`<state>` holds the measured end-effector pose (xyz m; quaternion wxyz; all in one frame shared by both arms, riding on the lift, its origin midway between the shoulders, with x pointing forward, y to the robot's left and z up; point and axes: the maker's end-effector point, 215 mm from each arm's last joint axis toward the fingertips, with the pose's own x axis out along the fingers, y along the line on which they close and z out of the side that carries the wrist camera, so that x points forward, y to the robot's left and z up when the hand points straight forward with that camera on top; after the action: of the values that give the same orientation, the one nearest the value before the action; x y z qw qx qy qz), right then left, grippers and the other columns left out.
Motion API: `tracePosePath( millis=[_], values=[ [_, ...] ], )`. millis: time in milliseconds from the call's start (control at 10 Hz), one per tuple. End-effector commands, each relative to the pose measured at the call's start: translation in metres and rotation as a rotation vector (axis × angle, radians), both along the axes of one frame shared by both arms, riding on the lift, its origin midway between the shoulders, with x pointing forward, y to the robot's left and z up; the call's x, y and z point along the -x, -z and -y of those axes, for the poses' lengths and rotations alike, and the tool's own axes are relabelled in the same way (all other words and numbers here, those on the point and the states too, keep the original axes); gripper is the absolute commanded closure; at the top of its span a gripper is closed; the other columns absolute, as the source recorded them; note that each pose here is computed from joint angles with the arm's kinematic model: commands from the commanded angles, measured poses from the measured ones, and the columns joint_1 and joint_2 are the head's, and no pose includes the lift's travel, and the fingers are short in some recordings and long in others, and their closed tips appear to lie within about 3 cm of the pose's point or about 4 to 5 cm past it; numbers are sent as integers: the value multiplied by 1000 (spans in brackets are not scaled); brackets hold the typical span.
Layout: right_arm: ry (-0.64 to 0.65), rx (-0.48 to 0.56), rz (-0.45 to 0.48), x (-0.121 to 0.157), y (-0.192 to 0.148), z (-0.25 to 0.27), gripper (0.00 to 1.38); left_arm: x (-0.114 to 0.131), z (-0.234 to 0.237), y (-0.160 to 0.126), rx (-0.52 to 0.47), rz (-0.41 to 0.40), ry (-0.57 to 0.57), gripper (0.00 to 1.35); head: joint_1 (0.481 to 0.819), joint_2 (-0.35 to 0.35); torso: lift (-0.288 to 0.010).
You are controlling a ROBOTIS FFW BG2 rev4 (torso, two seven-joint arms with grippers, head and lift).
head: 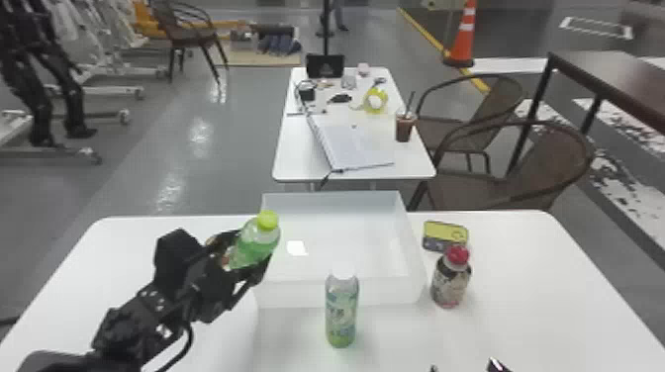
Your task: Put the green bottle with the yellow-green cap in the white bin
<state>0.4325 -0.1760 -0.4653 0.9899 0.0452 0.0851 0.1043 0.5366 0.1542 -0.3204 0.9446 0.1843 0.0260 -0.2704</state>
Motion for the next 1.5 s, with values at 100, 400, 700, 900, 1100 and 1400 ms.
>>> tracePosePath(
  millis=[100, 400, 700, 900, 1100, 1400],
  values=[
    [5, -10, 1, -2, 0, -3, 205, -19, 42, 16, -118, 1, 110, 707, 549, 0, -100],
    [9, -15, 6, -4, -1, -3, 205, -44, 83, 19, -206, 55, 224, 707, 549, 0, -100],
    [9, -18, 7, -5, -1, -3, 205, -53, 85, 25, -232, 76, 244, 479, 549, 0, -100],
    [9, -18, 7, -5, -1, -3, 205, -58, 75, 20, -220, 79, 223, 260, 549, 0, -100],
    [9, -18, 5, -5, -1, -3, 205, -60, 64, 9, -201, 102, 201, 237, 549, 0, -100],
    [7, -14, 2, -2, 1, -1, 205, -40, 20, 5, -117, 105, 86, 242, 549, 0, -100]
  ],
)
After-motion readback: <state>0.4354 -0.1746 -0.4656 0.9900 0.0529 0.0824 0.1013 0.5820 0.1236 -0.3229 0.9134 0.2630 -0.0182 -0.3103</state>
